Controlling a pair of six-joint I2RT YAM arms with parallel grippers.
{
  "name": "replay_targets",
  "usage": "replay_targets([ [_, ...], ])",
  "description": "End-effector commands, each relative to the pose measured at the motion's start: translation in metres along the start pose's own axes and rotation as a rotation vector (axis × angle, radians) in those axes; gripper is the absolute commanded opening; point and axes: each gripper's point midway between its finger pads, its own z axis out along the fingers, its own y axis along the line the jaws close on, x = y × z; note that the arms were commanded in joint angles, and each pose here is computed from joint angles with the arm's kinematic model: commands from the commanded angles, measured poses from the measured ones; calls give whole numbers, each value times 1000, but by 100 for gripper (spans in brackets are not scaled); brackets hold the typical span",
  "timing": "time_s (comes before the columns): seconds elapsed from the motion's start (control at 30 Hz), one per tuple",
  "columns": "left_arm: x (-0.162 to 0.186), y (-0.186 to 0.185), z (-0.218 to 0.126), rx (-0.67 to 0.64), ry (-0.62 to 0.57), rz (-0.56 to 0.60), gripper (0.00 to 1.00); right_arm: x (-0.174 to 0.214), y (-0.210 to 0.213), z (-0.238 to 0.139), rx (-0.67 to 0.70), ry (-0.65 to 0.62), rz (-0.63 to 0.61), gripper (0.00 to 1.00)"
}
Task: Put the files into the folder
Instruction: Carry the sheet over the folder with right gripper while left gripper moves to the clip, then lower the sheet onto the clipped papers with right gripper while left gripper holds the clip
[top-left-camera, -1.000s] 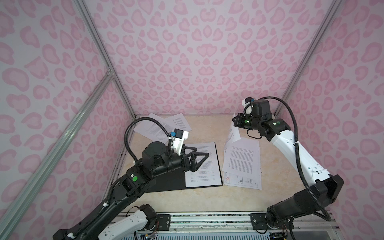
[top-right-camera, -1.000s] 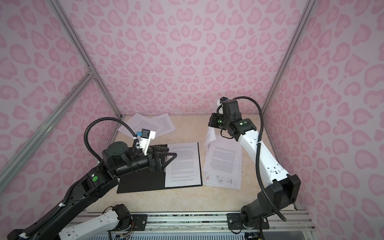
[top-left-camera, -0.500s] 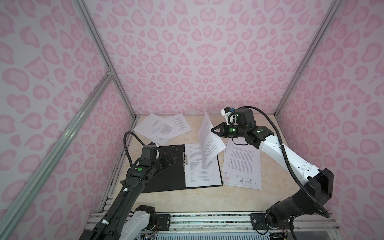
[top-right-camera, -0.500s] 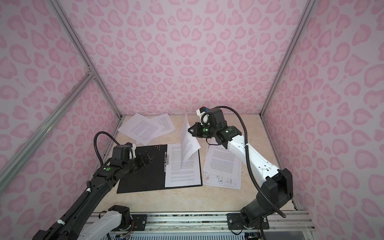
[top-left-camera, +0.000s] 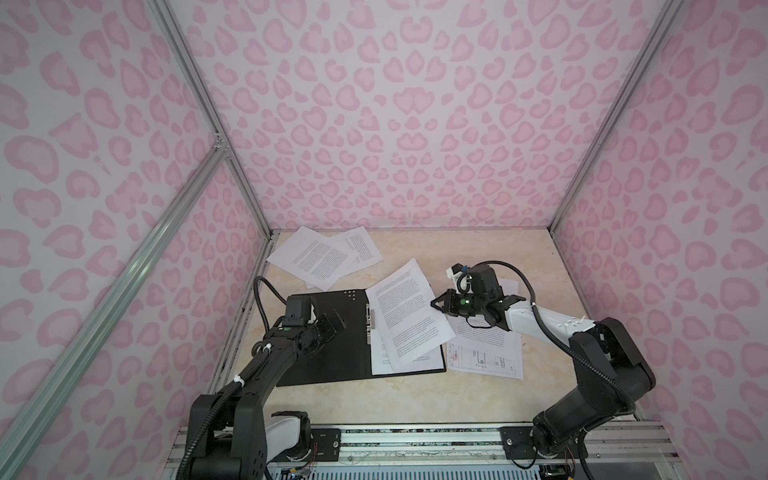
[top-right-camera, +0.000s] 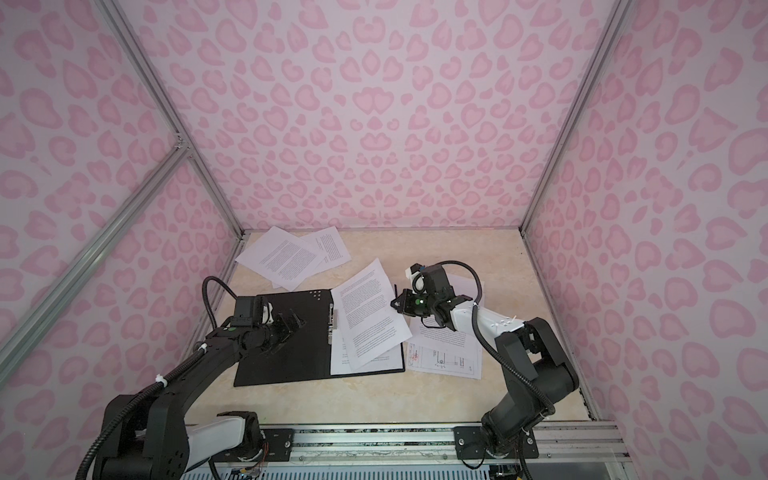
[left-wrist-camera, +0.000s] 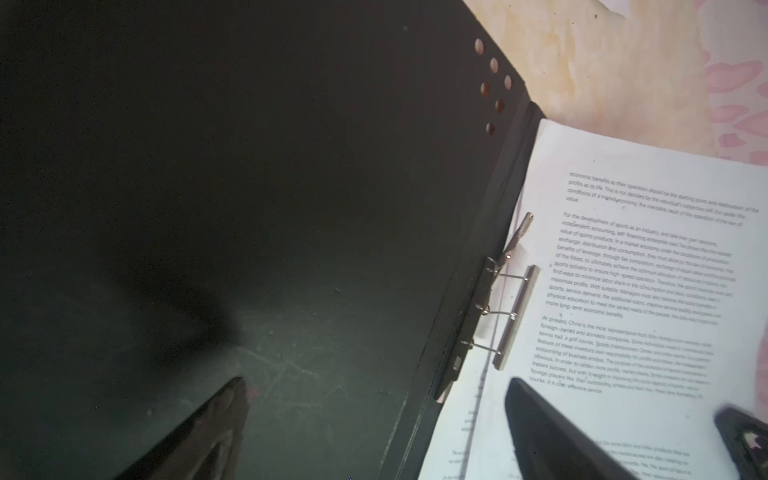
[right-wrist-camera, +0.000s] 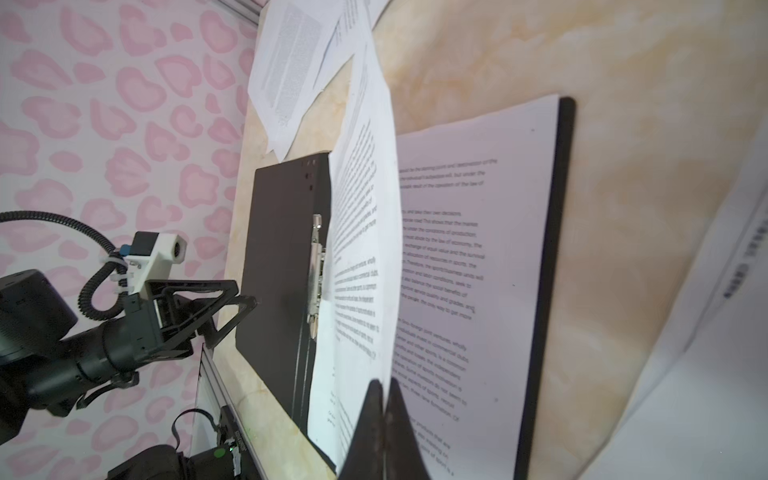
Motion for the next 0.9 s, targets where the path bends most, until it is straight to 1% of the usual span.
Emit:
replay_targets([
  [0.0,-5,3,3,-10,-27,-12,97,-20,8,3,-57,-143,-10,0],
  [0.13,2,21,7,-81,-15,-46,97,-14,0,5,-22,-157,2,0],
  [0.23,7,28,9,-103,-6,-61,97,-12,-4,5,2,-168,13,0],
  [0.37,7,31,9,-118,-5,-63,97,-5,-5,6,32,-171,12,0],
  [0.6,6,34,12,-145,4,-71,97,8,-13,6,74,-176,45,0],
  [0.87,10,39,15,-159,19,-87,97,21,-21,10,97,-169,64,0],
])
